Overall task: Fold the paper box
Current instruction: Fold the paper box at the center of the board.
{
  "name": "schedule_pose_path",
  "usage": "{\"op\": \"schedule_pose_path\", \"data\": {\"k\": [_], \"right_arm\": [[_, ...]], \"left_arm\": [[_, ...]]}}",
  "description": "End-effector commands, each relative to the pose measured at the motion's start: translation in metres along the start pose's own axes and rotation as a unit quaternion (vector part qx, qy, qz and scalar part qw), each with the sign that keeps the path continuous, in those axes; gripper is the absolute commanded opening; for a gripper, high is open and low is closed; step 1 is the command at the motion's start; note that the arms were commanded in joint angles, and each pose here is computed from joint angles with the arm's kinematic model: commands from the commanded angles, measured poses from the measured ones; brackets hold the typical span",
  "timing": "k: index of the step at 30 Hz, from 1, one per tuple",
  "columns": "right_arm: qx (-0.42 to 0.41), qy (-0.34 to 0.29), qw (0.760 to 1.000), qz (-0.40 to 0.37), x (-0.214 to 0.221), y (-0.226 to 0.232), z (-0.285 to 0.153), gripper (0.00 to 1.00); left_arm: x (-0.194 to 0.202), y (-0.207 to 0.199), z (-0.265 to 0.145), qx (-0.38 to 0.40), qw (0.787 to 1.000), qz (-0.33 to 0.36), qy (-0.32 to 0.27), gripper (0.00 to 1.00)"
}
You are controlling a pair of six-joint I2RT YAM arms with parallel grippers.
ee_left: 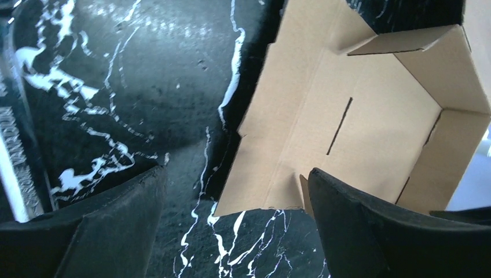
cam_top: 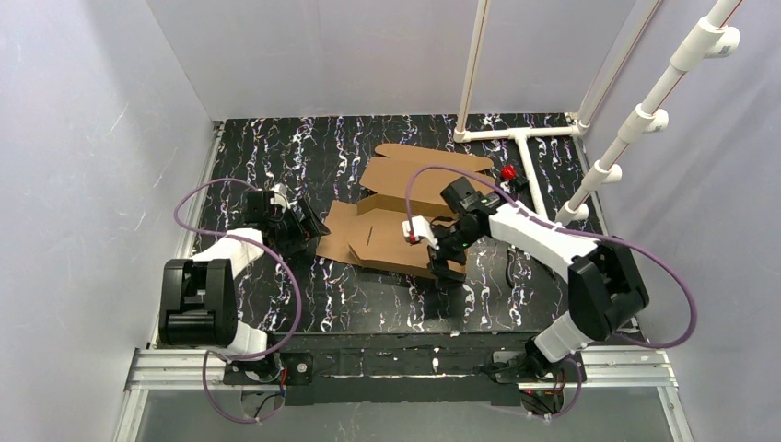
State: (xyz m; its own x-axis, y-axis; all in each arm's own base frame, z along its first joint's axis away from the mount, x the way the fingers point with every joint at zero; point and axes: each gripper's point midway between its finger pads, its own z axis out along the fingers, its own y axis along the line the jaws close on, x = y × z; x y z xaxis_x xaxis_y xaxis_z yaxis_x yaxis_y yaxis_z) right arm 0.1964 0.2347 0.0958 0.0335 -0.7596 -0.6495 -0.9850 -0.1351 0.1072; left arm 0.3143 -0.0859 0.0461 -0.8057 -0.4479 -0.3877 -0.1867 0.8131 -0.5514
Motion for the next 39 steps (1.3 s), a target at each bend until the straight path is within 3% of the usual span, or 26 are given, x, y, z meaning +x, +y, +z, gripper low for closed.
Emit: {"op": "schedule_pose_path", "data": {"k": [1,7,16,23,32,39], "right_arm": [[0.018,0.003,0.998,-0.067,-0.027,-0.020,0.005,0.98],[0.034,0.020,0.994,-0.099,-0.039,-0.032,0.030,0.94],[0.031,0.042,0.991,-0.124,-0.040,-0.032,0.059,0.67],[0.033,0.040,0.991,-0.126,-0.040,-0.033,0.063,0.38],[0.020,0.039,0.992,-0.121,-0.037,-0.028,0.067,0.20],[0.007,0.038,0.993,-0.113,-0.034,-0.023,0.073,0.12]], "left_arm": [[-0.010,-0.019,0.000,0.043,0.998,0.039,0.016,0.87],[-0.007,-0.016,0.012,0.046,0.998,0.026,0.030,0.78],[0.002,-0.019,0.023,0.072,0.996,-0.001,0.047,0.60],[0.007,-0.034,0.018,0.109,0.993,-0.004,0.052,0.27],[0.015,-0.064,-0.005,0.168,0.985,0.002,0.048,0.00],[0.033,-0.083,-0.025,0.202,0.978,0.014,0.048,0.00]]}}
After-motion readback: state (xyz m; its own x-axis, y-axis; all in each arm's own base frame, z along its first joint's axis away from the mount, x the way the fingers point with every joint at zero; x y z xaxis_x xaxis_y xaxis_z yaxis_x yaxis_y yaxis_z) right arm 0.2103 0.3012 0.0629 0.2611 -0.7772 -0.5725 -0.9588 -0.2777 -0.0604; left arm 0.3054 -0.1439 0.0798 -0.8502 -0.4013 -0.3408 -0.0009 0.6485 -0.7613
